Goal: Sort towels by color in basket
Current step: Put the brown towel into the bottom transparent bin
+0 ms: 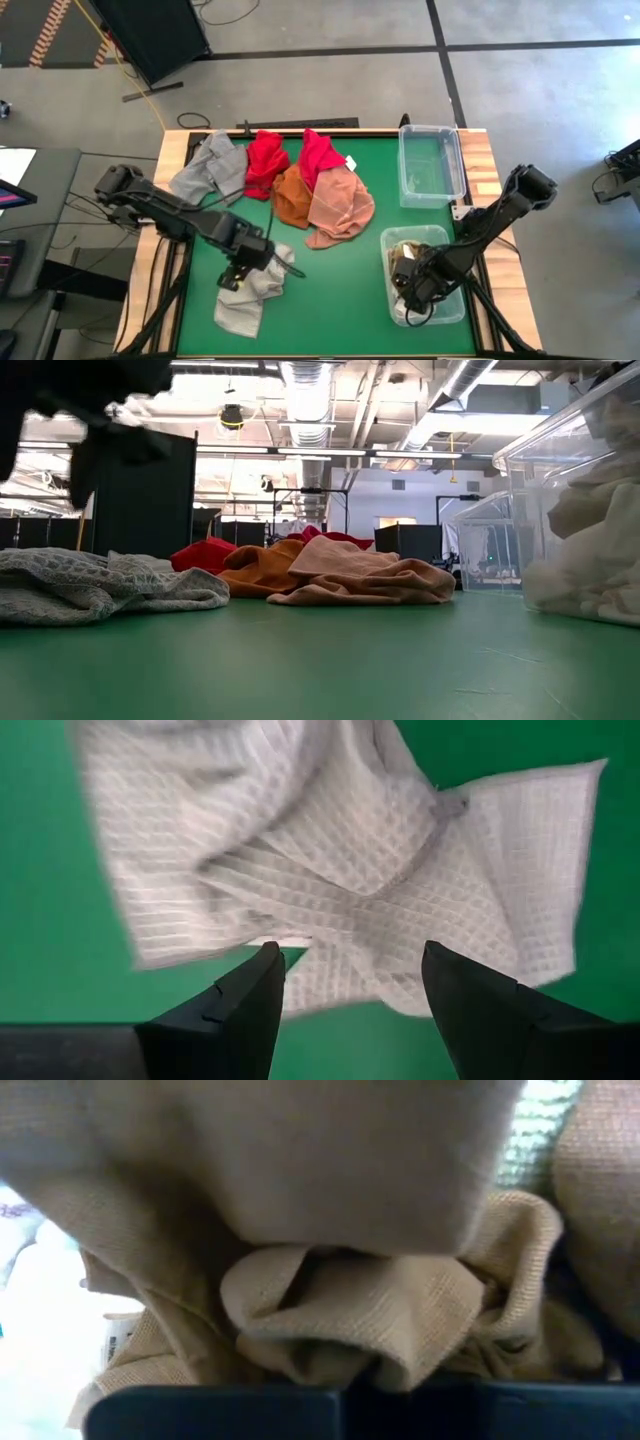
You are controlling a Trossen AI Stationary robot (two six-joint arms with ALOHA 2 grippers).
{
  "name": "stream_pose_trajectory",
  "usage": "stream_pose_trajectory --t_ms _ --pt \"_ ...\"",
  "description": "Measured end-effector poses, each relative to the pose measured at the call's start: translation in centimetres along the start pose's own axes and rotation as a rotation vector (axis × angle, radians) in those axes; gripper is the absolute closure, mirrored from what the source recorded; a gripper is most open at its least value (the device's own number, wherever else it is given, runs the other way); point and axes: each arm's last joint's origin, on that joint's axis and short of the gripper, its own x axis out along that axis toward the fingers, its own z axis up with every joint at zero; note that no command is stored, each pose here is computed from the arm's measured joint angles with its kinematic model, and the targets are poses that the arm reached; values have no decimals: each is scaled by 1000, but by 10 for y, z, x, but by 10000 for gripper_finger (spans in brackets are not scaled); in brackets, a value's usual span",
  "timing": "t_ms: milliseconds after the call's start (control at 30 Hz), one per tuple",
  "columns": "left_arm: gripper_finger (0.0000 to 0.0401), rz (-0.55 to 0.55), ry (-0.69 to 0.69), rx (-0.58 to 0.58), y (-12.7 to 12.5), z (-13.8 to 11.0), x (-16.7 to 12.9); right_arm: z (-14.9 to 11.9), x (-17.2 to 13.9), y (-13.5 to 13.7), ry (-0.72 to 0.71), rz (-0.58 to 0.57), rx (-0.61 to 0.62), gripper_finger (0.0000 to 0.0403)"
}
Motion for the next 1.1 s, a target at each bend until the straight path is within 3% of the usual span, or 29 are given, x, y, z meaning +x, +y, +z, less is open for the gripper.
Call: stream_pose_trajectory --t_ms 267,567,700,933,1100 --pt "165 -50 -126 54 -23 -27 42 -1 -14 -4 -27 52 6 356" --pt "79 30 -224 121 -37 -31 65 -2 -28 -9 -59 104 28 318" --pt "63 43 -223 131 -36 -32 82 -3 -33 -10 -68 122 30 298" --pt "82 62 -149 126 -34 -29 109 -5 -50 -17 -100 191 45 284" --pt "158 62 -150 135 -35 -25 111 -8 -69 -26 -137 270 60 284"
